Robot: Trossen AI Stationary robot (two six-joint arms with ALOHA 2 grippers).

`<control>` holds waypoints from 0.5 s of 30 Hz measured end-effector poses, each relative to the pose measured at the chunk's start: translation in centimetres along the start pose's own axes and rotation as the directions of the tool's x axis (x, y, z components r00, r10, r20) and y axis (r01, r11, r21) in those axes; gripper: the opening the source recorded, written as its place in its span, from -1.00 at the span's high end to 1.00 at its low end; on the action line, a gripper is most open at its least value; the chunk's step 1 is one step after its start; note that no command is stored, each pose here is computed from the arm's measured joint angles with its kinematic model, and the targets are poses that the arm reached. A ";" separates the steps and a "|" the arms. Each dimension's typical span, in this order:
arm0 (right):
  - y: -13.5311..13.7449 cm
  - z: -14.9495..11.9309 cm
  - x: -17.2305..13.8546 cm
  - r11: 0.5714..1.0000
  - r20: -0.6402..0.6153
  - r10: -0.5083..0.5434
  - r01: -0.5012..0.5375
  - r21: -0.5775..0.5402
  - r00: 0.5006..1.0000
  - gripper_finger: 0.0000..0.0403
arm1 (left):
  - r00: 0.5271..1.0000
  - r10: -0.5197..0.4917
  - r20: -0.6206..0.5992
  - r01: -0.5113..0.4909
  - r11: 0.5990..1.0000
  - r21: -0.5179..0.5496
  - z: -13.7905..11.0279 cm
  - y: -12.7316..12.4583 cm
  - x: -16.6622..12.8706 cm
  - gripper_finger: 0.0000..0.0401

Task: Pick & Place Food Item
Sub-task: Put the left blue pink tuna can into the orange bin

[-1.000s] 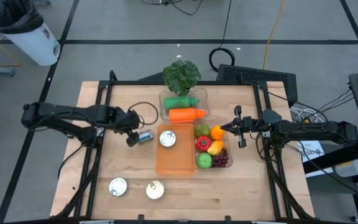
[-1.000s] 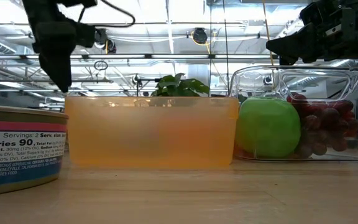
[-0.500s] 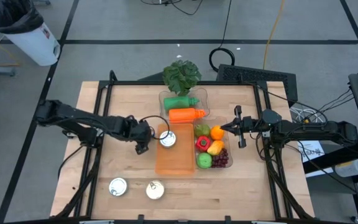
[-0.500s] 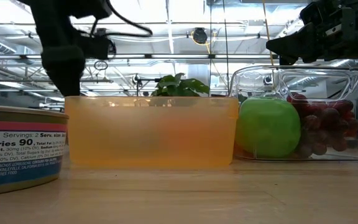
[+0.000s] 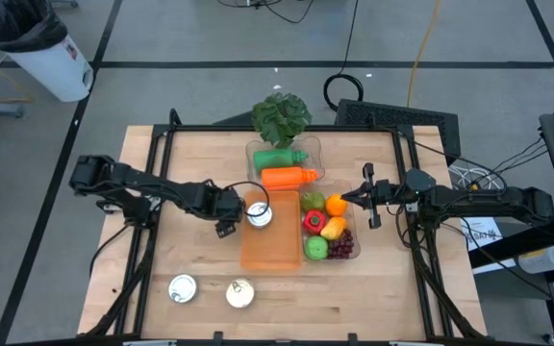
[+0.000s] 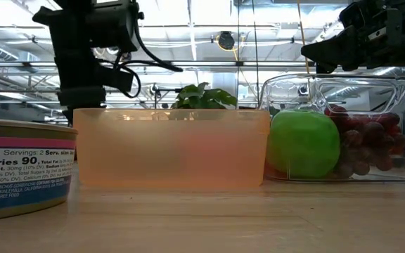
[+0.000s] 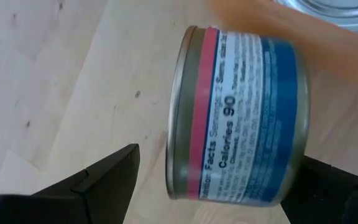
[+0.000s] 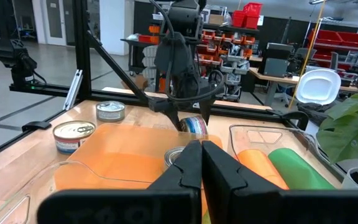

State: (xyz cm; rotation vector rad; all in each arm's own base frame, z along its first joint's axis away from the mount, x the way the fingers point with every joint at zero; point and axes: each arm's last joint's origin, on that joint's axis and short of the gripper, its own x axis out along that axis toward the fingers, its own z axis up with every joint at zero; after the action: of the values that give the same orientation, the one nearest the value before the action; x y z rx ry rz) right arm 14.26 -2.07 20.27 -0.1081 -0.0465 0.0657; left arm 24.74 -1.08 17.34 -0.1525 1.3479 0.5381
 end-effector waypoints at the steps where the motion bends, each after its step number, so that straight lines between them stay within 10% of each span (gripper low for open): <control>1: 0.0 0.0 0.0 1.000 -0.001 0.000 0.000 0.000 1.000 1.00 | 1.000 0.001 -0.001 -0.001 1.000 0.003 0.0 0.0 0.0 -0.73; 15: 0.0 0.0 0.0 1.000 0.001 0.000 0.000 0.000 1.000 1.00 | 0.996 -0.012 0.083 0.009 0.999 0.035 0.7 -0.2 -0.2 -0.73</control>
State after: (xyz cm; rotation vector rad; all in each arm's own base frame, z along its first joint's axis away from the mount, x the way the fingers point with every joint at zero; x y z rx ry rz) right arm 14.26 -2.07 20.28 -0.1081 -0.0470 0.0656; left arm 25.42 -1.07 17.63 -0.1079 1.2741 0.5066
